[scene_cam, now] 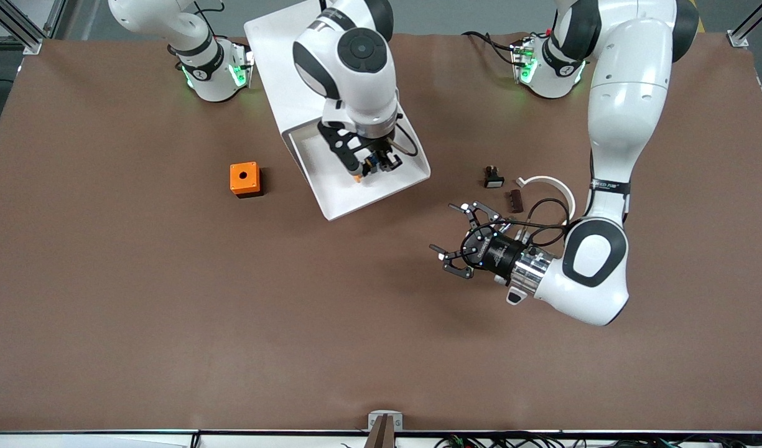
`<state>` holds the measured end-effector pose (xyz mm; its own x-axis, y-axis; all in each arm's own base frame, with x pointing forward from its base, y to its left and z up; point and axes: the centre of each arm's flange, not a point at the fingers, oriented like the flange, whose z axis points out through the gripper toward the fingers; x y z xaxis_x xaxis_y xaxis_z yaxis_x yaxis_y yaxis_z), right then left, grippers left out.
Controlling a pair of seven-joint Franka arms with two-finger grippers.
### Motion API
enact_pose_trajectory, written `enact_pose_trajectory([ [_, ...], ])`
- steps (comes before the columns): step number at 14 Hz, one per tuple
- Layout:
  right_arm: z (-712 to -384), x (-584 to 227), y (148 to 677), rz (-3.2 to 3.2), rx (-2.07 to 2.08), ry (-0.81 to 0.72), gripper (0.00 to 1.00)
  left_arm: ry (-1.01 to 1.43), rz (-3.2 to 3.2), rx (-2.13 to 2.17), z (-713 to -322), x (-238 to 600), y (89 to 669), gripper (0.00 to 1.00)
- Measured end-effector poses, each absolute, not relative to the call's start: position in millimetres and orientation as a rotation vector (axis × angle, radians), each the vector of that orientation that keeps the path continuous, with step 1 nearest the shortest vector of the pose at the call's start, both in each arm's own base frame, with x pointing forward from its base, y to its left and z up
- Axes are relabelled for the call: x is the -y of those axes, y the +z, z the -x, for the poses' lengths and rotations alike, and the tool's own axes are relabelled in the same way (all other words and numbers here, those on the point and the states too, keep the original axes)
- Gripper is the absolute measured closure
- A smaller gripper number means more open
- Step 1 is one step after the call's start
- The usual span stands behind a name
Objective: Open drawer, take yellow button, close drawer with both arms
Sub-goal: 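Grasp the yellow push button inside the open drawer with the right gripper, then place the yellow button on the table with the right gripper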
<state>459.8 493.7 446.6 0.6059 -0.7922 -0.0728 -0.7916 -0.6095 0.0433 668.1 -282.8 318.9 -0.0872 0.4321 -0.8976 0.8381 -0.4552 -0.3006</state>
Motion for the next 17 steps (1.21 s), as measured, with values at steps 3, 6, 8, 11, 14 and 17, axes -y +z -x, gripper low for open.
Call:
enact_pose_trajectory([
  [3,-525,-413,483,-2.880,1.163,-0.188,0.66,-1.197,-2.076,-1.291,-672,295,352,0.01],
  [6,-590,-288,496,-2.973,0.900,-0.254,0.66,-0.868,-2.318,-1.209,-667,316,380,0.01],
  [8,-621,-204,485,-3.020,0.749,-0.282,0.66,-0.689,-2.512,-1.123,-655,336,392,0.01],
  [11,-646,-110,444,-3.037,0.550,-0.235,0.66,-0.419,-2.699,-1.033,-638,374,410,0.01],
  [14,-655,-49,398,-3.081,0.388,-0.146,0.66,-0.215,-2.829,-0.933,-619,413,412,0.01],
  [17,-656,19,347,-3.111,0.267,-0.056,0.66,-0.156,-2.884,-0.877,-605,433,408,0.01],
])
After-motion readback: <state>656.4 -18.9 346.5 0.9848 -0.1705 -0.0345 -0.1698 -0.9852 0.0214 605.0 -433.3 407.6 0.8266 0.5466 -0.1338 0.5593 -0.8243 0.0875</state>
